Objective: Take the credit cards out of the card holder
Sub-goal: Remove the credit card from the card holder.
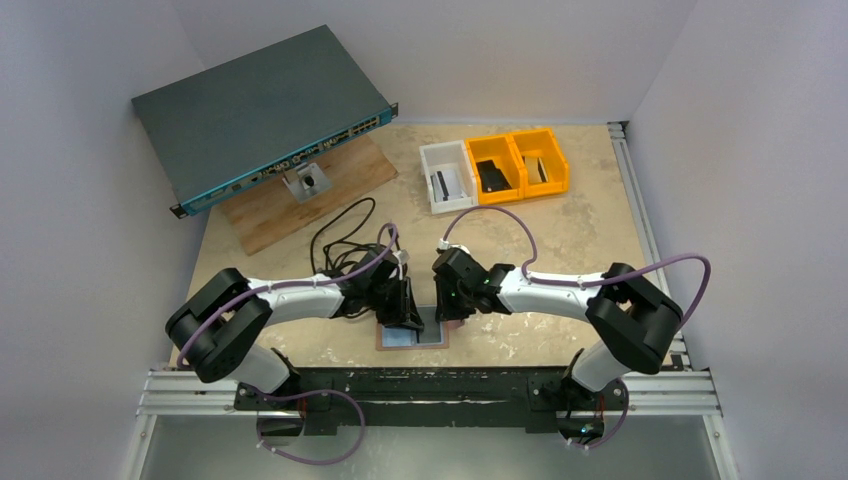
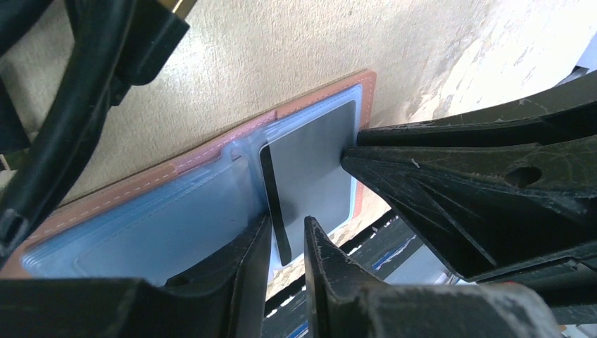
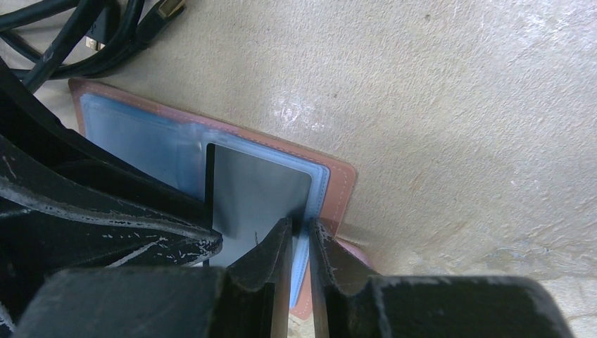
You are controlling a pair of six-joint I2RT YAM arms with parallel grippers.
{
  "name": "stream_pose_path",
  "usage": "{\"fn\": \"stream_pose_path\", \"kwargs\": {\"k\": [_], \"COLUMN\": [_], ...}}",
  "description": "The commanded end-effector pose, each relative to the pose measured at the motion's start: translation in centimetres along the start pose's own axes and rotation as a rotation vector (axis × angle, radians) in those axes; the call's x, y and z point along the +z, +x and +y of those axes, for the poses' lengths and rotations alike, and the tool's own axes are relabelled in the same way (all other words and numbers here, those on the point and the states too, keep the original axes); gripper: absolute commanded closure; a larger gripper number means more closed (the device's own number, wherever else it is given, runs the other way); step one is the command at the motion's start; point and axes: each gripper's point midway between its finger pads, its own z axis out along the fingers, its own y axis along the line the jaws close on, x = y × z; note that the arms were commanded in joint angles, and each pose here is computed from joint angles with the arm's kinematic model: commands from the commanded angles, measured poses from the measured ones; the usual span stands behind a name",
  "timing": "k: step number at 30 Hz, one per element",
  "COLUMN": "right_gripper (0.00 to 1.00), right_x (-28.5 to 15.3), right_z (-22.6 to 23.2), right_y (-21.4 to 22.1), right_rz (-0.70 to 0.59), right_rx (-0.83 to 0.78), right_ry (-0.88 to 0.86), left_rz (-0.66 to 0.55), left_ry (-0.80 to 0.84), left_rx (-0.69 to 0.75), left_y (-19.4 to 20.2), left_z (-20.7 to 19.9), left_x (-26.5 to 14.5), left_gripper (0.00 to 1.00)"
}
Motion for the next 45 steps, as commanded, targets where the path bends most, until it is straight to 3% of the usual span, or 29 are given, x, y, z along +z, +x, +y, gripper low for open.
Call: {"fn": "stream_pose_path", "kwargs": {"k": [1, 10, 18, 30, 45], "right_gripper": [0.88, 0.9, 0.92, 0.94, 0.95], "right_x": [1.3, 1.9, 1.9, 1.6, 1.0], "right_z": [1.6, 0.3, -1.0, -1.5, 1.6], "right_y": [1.8, 2.7, 2.4, 1.8, 2.3], "right_rz": [0.049, 0.078, 0.071, 0.049, 0.055], "right_rx": [-0.018, 0.031, 0.06, 0.048, -0.003], "right_ry": [-0.054, -0.028, -0.007, 0.018, -0.033], "left_rz": [-0.012, -0.003, 0.006, 0.014, 0.014], "left_ry": [0.076, 0.077, -0.003, 0.0, 0.021], "left_rx": [-0.013, -0.038, -0.031, -0.022, -0.06], "left_y": [-0.4, 0.2, 0.9, 0.9, 1.4], "left_z": [-1.1, 0.1, 2.0, 1.9, 3.2], "left_x": [-0.1, -0.6, -1.5, -1.1, 0.4], "left_gripper": [0.78, 0.85, 0.78, 0.78, 0.78]}}
